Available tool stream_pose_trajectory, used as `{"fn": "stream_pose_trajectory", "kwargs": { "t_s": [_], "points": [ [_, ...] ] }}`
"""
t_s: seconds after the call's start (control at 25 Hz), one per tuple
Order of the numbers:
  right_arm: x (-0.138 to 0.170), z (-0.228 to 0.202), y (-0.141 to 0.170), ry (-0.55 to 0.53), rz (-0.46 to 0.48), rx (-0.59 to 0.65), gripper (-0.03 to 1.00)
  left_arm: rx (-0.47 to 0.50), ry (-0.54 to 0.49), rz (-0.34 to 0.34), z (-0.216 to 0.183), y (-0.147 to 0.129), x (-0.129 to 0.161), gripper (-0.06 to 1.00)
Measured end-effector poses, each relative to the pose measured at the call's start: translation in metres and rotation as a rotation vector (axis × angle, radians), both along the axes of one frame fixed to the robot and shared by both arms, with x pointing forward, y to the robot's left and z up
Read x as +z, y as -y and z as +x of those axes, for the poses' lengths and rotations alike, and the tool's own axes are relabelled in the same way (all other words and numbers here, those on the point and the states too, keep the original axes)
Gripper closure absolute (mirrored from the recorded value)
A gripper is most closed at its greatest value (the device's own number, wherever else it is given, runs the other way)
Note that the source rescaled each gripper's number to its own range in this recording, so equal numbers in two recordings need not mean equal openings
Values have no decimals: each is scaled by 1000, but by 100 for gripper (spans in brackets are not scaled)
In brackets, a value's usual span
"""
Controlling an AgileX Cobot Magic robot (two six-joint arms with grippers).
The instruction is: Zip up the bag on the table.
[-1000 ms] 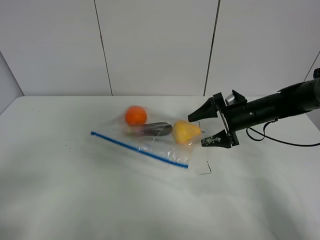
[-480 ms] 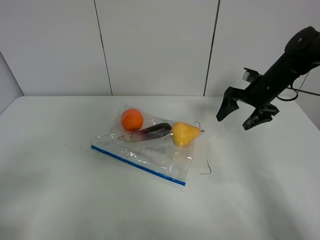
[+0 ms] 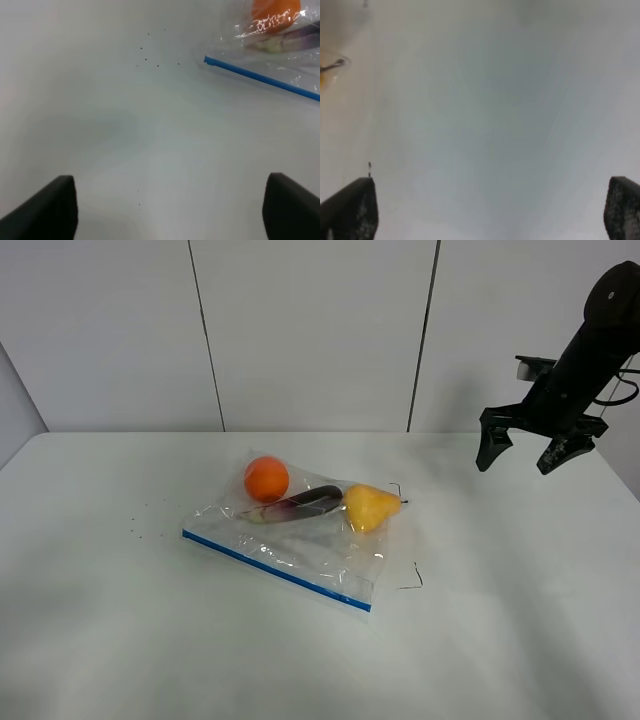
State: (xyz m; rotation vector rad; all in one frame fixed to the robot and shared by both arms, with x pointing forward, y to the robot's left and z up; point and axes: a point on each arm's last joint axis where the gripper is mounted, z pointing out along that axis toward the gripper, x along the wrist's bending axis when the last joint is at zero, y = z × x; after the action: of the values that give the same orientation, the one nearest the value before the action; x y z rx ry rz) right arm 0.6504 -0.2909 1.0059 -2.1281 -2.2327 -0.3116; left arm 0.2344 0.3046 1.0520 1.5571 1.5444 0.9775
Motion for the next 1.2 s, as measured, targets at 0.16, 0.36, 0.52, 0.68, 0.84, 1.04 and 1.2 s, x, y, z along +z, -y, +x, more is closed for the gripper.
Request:
{"fn": "stream_pose_trajectory", "kwargs": {
  "t_s": [0.16,0.36,0.52,0.68,0.84,1.04,1.2],
  "points": [
    [2,-1,0,4,-3,1,-3,0,0,0,0,0,0,-2],
    [16,-19,1,14,-20,3,-3,0,0,0,0,0,0,-2],
    [33,-51,2,25,-36,6,-3,0,0,0,0,0,0,-2],
    [47,-94,2,31,-48,9,-3,0,0,0,0,0,0,-2],
    [54,-141,2,35,-57,10,-3,0,0,0,0,0,0,-2],
    [52,-204,1,46,-59,9,-3,0,0,0,0,0,0,-2],
    [47,-252,1,93,-74,10,-3,0,0,0,0,0,0,-2]
  ]
}}
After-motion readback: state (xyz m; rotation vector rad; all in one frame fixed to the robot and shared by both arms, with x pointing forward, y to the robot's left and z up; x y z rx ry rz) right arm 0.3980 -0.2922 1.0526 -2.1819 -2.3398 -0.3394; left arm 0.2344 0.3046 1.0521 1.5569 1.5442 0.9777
